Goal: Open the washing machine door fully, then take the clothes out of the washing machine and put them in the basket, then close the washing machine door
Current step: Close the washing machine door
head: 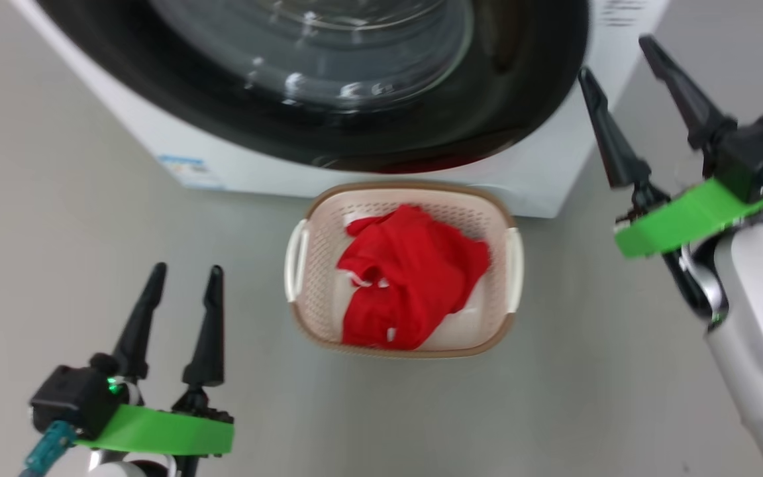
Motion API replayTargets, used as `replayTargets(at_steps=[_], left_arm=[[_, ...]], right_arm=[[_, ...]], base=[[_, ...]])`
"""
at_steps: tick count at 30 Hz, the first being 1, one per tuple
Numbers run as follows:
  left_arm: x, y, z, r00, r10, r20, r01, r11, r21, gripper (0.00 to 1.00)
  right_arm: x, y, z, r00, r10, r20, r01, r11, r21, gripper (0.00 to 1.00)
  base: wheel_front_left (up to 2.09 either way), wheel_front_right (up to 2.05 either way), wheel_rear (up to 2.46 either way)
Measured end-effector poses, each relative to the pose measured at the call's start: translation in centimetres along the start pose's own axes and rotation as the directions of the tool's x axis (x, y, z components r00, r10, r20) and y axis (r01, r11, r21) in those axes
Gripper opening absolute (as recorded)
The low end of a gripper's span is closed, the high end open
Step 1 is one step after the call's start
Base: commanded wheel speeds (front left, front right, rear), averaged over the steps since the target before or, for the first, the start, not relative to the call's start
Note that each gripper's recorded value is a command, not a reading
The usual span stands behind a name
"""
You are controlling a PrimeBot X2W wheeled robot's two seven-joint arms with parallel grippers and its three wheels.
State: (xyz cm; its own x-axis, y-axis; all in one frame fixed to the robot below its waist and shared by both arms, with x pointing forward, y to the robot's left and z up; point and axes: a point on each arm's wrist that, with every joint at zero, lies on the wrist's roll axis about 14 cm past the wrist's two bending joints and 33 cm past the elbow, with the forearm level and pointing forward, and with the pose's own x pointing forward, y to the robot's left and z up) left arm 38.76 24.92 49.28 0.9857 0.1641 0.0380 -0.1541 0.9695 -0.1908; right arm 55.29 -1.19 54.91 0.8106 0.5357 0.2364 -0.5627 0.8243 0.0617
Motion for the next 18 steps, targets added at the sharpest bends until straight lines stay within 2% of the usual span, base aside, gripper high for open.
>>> replayTargets(at_steps=[7,15,18], left_arm=[[1.2,-2.0,1.0,0.997,-0.06,0.043,0.061,0.998,-0.019,1.0],[1.1,-4.1,1.1,0.99,-0.13,0.046,0.13,0.991,-0.005,1.0],[0.9,-4.4,1.5,0.988,-0.144,0.055,0.144,0.99,0.004,1.0]], right_arm=[[-5.6,-3.1,1.7,0.99,-0.138,0.004,0.138,0.99,-0.034,1.0],[-12.4,-5.8,3.7,0.955,-0.296,0.015,0.296,0.953,-0.066,1.0],[-14.3,-5.7,4.6,0.945,-0.327,0.027,0.328,0.943,-0.062,1.0]], base=[[0.0,0.0,0.0],[0.0,0.0,0.0],[0.0,0.0,0.0]])
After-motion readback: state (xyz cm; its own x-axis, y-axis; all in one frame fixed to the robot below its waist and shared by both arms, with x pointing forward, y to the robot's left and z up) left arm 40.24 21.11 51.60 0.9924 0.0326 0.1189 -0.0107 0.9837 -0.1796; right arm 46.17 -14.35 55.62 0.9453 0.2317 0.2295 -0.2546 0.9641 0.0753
